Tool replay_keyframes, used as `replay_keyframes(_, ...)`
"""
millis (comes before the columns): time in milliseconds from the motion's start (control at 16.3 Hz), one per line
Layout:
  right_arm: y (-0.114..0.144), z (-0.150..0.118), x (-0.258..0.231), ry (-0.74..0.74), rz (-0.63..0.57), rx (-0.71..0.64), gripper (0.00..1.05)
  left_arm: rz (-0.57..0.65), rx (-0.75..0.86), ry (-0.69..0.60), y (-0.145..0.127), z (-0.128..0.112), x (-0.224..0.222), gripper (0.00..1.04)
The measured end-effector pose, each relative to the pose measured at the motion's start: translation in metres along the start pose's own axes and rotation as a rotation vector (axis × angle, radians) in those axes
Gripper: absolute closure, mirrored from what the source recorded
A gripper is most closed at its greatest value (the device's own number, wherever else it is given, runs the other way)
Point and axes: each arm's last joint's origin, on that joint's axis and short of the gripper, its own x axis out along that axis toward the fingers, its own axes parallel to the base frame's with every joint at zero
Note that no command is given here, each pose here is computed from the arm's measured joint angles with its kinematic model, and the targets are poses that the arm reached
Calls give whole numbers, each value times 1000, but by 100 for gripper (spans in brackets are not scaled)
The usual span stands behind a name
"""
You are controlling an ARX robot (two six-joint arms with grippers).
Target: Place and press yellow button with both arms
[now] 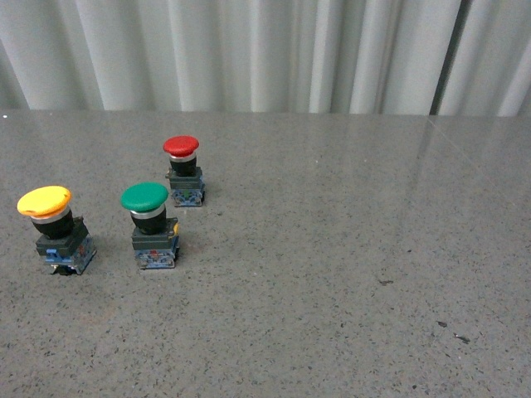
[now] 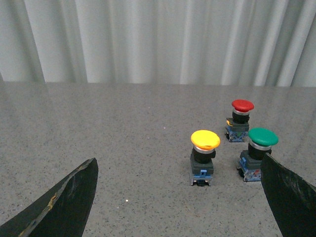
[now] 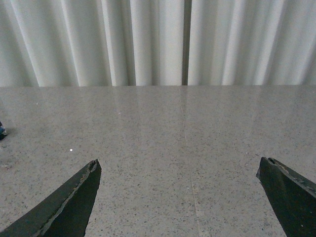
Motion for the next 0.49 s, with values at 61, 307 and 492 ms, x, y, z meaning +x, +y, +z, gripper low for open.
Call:
replay_keyframes(61,0,0,0,0,0,0,7,0,0,0,0,0,0,7)
replay_keyframes(307,0,0,0,0,0,0,7,0,0,0,0,0,0,7)
replay_keyframes(492,0,0,0,0,0,0,7,0,0,0,0,0,0,7)
